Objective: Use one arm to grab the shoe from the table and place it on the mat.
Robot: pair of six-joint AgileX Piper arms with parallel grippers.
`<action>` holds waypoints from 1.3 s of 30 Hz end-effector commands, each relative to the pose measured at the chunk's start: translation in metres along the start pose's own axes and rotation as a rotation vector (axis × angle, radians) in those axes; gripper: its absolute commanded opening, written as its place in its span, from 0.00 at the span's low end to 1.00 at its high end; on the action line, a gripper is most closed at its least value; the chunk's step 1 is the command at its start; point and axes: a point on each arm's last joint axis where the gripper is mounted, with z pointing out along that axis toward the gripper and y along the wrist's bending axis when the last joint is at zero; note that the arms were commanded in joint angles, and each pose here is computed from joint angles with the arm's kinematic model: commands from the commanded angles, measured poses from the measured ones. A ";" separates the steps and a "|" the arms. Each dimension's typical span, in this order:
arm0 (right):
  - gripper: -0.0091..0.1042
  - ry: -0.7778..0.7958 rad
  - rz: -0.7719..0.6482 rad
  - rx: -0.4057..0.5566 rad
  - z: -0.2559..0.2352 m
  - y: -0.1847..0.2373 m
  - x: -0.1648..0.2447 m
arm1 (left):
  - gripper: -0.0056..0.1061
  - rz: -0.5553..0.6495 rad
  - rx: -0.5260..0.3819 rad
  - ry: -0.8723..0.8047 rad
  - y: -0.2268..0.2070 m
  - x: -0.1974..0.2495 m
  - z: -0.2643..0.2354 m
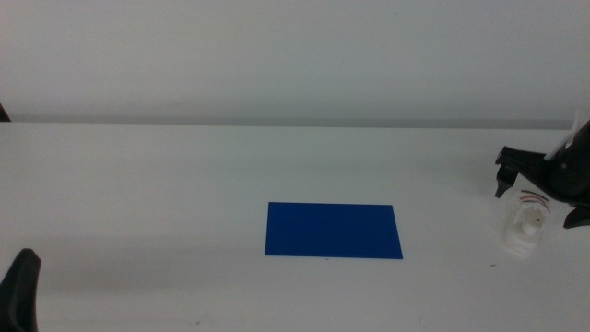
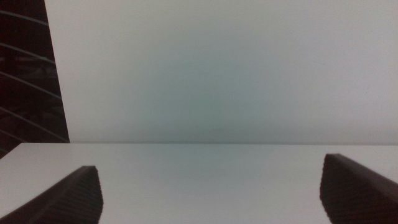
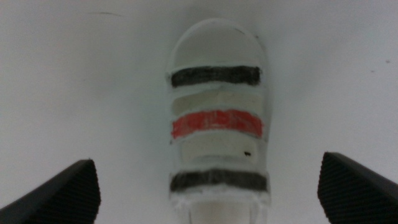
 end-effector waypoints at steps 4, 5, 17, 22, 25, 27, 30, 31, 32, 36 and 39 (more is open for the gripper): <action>0.87 0.012 -0.016 0.011 0.014 0.001 -0.001 | 0.89 -0.008 0.004 -0.009 0.001 0.011 -0.001; 0.85 0.015 -0.016 0.013 0.015 0.001 -0.001 | 0.89 -0.008 0.004 -0.009 0.001 0.011 -0.001; 0.11 0.004 -0.117 0.034 -0.006 0.025 0.005 | 0.89 -0.008 0.004 -0.009 0.001 0.011 -0.001; 0.11 -0.017 -0.211 -0.024 -0.047 0.105 0.024 | 0.89 -0.008 0.004 -0.009 0.001 0.011 -0.001; 0.11 -0.010 -0.262 -0.067 -0.052 0.158 0.045 | 0.89 -0.008 0.004 -0.009 0.001 0.011 -0.001; 0.11 0.007 -0.309 -0.079 -0.052 0.188 0.061 | 0.89 -0.008 0.004 -0.009 0.001 0.011 -0.001; 0.11 0.032 -0.380 -0.073 -0.052 0.221 0.082 | 0.89 -0.008 0.004 -0.009 0.001 0.011 -0.001; 0.11 0.044 -0.396 -0.063 -0.050 0.227 0.088 | 0.89 -0.008 0.004 -0.009 0.001 0.011 -0.001; 0.11 0.055 -0.413 -0.053 -0.047 0.231 0.092 | 0.89 -0.008 0.004 -0.009 0.001 0.011 -0.001; 0.11 0.104 -0.605 -0.067 -0.038 0.239 0.108 | 0.89 -0.008 0.004 -0.009 0.001 0.011 -0.001; 0.11 0.132 -0.816 -0.093 -0.035 0.243 0.117 | 0.89 -0.008 0.004 -0.009 0.001 0.011 -0.001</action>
